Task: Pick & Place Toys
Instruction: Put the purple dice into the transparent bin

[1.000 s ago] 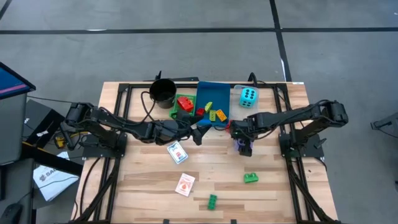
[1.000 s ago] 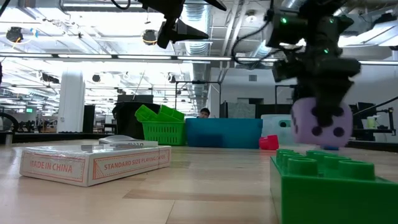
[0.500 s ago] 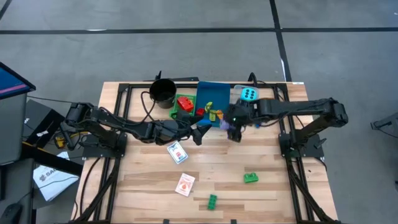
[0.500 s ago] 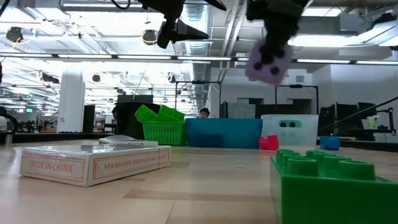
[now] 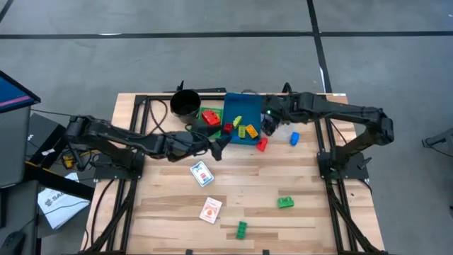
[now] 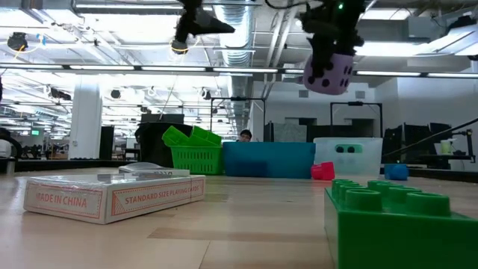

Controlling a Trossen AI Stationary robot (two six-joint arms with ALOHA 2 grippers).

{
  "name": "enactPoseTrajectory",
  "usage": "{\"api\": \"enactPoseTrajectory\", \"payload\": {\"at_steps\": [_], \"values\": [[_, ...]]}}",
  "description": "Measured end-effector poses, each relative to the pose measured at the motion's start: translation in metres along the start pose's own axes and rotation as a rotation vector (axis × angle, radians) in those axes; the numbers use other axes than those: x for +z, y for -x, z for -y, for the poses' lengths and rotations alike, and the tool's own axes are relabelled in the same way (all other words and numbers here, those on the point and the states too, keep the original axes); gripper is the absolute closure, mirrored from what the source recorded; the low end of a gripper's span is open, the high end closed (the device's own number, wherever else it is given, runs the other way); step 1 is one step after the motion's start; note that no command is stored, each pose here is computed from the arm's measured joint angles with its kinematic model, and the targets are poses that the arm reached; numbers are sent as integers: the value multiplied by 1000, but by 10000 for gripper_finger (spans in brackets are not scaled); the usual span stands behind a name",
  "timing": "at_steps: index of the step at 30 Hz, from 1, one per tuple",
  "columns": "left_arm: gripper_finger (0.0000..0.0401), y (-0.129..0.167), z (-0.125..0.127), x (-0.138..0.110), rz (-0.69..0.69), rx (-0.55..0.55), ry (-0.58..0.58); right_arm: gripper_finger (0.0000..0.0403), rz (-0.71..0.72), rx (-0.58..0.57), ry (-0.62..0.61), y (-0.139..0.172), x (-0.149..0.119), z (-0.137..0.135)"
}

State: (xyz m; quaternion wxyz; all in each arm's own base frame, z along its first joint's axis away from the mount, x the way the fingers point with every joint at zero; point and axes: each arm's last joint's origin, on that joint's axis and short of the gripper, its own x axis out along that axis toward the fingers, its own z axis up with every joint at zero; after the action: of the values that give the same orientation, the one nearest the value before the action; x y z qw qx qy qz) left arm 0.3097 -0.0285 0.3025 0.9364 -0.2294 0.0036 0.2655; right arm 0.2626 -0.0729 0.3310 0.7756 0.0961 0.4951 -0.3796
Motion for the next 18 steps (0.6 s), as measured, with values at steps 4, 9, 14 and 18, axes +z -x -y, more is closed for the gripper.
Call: {"api": "enactPoseTrajectory", "payload": {"at_steps": [4, 9, 14, 18], "values": [[77, 18, -5, 18, -5, 7, -59, 33, -11, -33, -228, -7, 6, 16], [77, 36, -11, 37, 4, 3, -103, 22, -47, -36, -436, -15, 9, 32], [77, 50, -19, 46, -20, 16, -126, 20, -103, -68, -536, -31, 12, 37], [77, 55, -22, 47, -40, 26, -144, 20, -216, -76, -527, -58, 15, 31]]}}
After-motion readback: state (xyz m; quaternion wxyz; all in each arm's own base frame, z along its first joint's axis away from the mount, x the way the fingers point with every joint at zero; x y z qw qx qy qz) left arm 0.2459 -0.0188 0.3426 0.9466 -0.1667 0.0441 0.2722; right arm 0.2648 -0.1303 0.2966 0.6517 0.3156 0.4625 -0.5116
